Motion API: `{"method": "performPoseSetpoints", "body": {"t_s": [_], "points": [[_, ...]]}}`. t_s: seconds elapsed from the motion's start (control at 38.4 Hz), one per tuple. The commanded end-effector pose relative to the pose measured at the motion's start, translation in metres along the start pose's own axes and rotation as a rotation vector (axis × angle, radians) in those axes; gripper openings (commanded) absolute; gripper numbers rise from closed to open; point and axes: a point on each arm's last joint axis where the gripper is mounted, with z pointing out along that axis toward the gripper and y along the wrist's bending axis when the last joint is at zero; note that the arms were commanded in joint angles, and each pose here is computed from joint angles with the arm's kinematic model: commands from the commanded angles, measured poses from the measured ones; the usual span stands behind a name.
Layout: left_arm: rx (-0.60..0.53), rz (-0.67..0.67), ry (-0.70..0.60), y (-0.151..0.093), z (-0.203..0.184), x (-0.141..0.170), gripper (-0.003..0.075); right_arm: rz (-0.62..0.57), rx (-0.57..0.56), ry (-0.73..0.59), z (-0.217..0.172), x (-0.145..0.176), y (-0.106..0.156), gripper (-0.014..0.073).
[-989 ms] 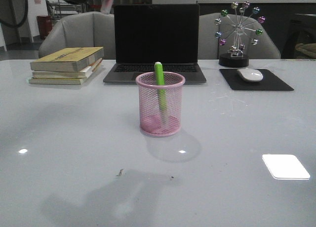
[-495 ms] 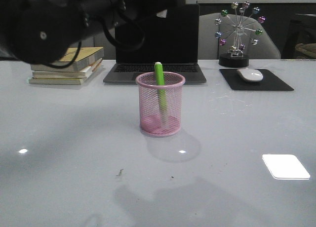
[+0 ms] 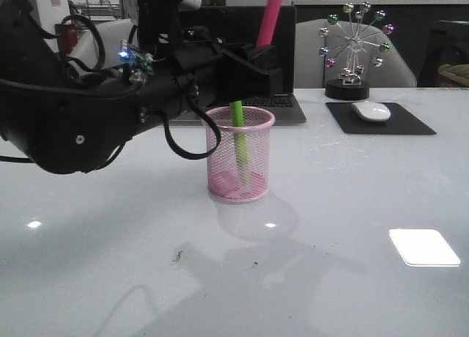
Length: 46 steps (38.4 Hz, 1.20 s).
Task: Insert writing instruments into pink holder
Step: 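Lift the pink marker upright and carry it above the pink holder, then lower the pink marker into the holder and open the left gripper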
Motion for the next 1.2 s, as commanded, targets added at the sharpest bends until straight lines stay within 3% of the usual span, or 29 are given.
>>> {"method": "performPoseSetpoints", "body": {"t_s": [0.0,0.42,0.65,0.73,1.17], "points": [[0.031,-0.006,-0.275,-0.003,-0.003,-0.043,0.0103,-0.008,0.011,-0.113,-0.005,-0.016,-0.002,0.0331],[0.012,0.003,-0.260,0.004,-0.005,-0.041,0.0119,-0.008,0.011,-0.113,-0.005,-0.016,-0.002,0.0331],[-0.012,0.011,-0.261,0.014,-0.007,-0.042,0.0307,-0.008,0.011,-0.113,-0.005,-0.016,-0.002,0.0331],[-0.016,0.012,-0.261,0.016,-0.007,-0.042,0.0339,-0.008,0.011,-0.113,-0.005,-0.016,-0.002,0.0331],[-0.014,0.010,-0.280,0.016,-0.008,-0.047,0.0316,-0.008,0.011,-0.113,-0.005,-0.016,-0.002,0.0331]]}}
